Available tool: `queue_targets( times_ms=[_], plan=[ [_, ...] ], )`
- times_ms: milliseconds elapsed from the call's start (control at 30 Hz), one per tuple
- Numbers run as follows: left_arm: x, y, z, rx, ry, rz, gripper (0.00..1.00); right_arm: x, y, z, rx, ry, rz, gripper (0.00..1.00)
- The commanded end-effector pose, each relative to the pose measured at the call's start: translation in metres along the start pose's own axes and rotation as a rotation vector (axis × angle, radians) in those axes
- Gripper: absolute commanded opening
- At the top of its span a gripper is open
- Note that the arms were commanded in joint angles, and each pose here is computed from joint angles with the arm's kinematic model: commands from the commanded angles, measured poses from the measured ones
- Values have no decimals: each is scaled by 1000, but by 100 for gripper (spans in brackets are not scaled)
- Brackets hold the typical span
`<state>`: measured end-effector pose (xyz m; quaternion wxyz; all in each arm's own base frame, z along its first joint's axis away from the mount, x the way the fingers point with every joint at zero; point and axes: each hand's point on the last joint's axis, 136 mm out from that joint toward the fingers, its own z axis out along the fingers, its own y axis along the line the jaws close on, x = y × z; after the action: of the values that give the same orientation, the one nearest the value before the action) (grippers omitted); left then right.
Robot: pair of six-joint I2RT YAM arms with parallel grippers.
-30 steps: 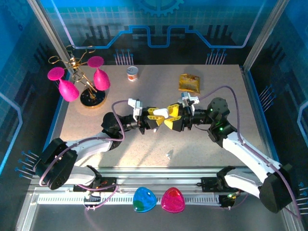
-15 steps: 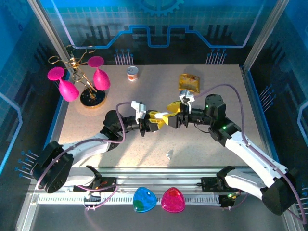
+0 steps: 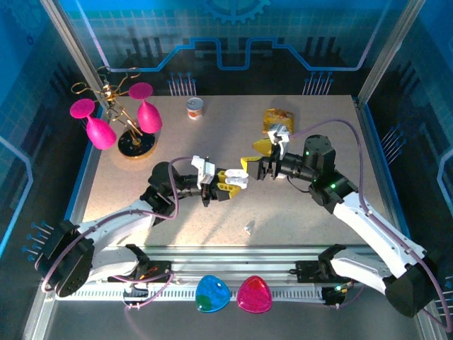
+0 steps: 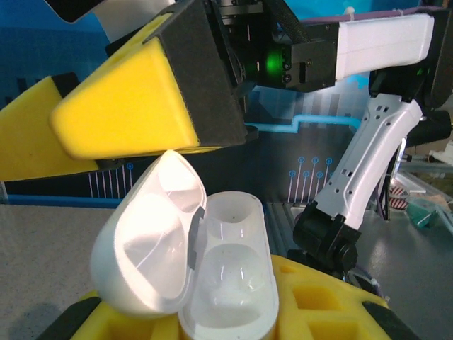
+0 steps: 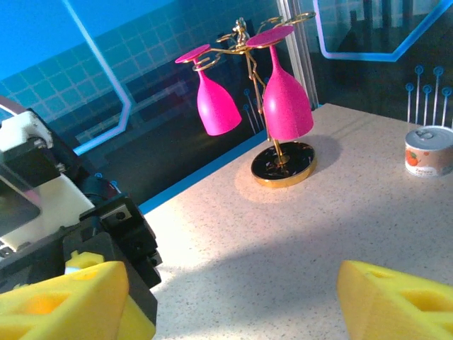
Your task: Insert the wireless bluetooth earbuds into the charging case
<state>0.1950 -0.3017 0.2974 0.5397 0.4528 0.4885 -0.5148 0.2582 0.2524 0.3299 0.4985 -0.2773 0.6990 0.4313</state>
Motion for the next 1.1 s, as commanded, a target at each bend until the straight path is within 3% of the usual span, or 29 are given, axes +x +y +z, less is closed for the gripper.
queue_targets(
  times_ms=[0,133,267,400,567,700,900,1067],
  plan=[
    [3,3,-4,-51,22,95,18,-8,10,-12,-18,-42,-22,86],
    [20,12,-10,-118,95,126,18,-6,-5,-23,85,-51,2,91],
    [31,23,-19,-207,145,118,18,19,-51,-29,287,2,116,88],
    [33,25,-25,-252,146,88,18,65,-92,-27,441,137,258,84],
    [36,22,-31,-273,154,73,18,130,-112,-17,522,342,383,81],
    [38,18,-35,-279,158,73,18,177,-108,-14,549,514,437,78],
    [35,15,-36,-271,153,92,18,235,-77,-15,521,737,525,64],
    [28,11,-35,-248,142,111,18,271,-60,-30,626,902,529,53]
  ],
)
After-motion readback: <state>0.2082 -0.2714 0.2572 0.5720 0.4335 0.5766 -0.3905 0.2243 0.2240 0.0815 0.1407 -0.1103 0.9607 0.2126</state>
